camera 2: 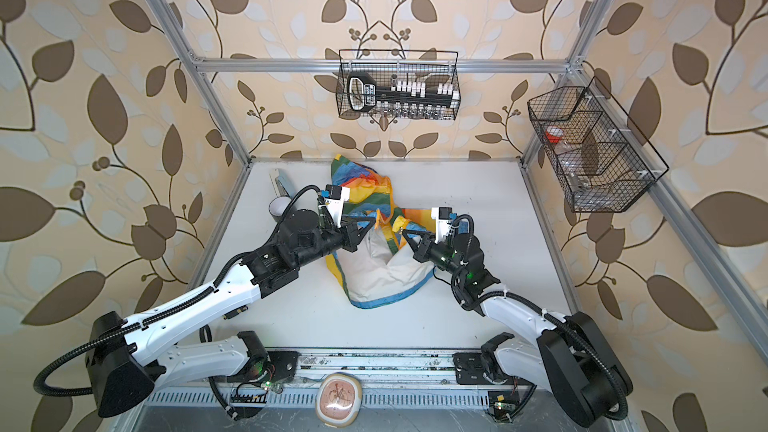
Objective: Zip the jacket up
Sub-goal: 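Raise both grippers with the zipper ends up and away from the robot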
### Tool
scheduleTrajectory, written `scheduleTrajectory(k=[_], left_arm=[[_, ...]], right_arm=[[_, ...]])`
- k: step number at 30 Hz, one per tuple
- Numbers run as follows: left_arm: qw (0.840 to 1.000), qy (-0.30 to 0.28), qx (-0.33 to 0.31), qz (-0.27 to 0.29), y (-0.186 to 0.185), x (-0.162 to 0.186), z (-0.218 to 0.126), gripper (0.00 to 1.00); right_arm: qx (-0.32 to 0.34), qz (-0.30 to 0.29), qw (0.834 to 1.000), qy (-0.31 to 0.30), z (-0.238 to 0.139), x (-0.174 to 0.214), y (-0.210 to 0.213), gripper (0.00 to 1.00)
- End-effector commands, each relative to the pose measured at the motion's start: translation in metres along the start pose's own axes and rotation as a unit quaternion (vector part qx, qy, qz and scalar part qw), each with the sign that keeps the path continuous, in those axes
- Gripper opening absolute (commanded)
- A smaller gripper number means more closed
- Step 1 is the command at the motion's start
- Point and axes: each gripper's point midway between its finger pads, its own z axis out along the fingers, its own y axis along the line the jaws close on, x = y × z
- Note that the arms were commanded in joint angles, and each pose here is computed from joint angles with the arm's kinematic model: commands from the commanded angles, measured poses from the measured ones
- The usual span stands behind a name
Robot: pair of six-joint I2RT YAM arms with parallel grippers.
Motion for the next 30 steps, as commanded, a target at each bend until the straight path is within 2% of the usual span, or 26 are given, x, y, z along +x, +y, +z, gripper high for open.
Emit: scheduleTrajectory(k=[1, 4, 6, 8, 11, 18, 22, 30], left_arm=[[0.995, -0.088, 0.038, -0.024, -0.003, -0.032, -0.005, 0.0], [0.99, -0.121, 0.057, -0.044, 0.001, -0.039, -0.001, 0.0], [0.984, -0.157, 0.069, -0.048, 0.003, -0.045, -0.003, 0.0], [0.978, -0.182, 0.084, -0.052, 0.003, -0.051, -0.004, 0.0], [0.976, -0.18, 0.115, -0.05, -0.007, -0.055, 0.004, 0.0], [0.968, -0.193, 0.149, -0.058, -0.011, -0.062, 0.014, 0.0], [0.959, -0.21, 0.18, -0.058, -0.02, -0.07, 0.01, 0.0], [0.948, -0.202, 0.237, -0.068, -0.039, -0.073, 0.013, 0.0]], right_arm=[[-0.107, -0.014, 0.994, -0.016, 0.006, -0.021, 0.04, 0.0], [-0.148, 0.04, 0.988, -0.032, 0.013, -0.036, 0.041, 0.0], [-0.212, 0.066, 0.973, -0.063, 0.007, -0.051, 0.054, 0.0], [-0.226, 0.097, 0.967, -0.071, 0.012, -0.057, 0.049, 0.0], [-0.237, 0.085, 0.966, -0.061, 0.02, -0.056, 0.054, 0.0], [-0.256, 0.045, 0.963, -0.071, 0.01, -0.062, 0.071, 0.0], [-0.264, 0.043, 0.961, -0.064, 0.008, -0.06, 0.077, 0.0], [-0.282, 0.04, 0.957, -0.059, 0.005, -0.063, 0.09, 0.0]])
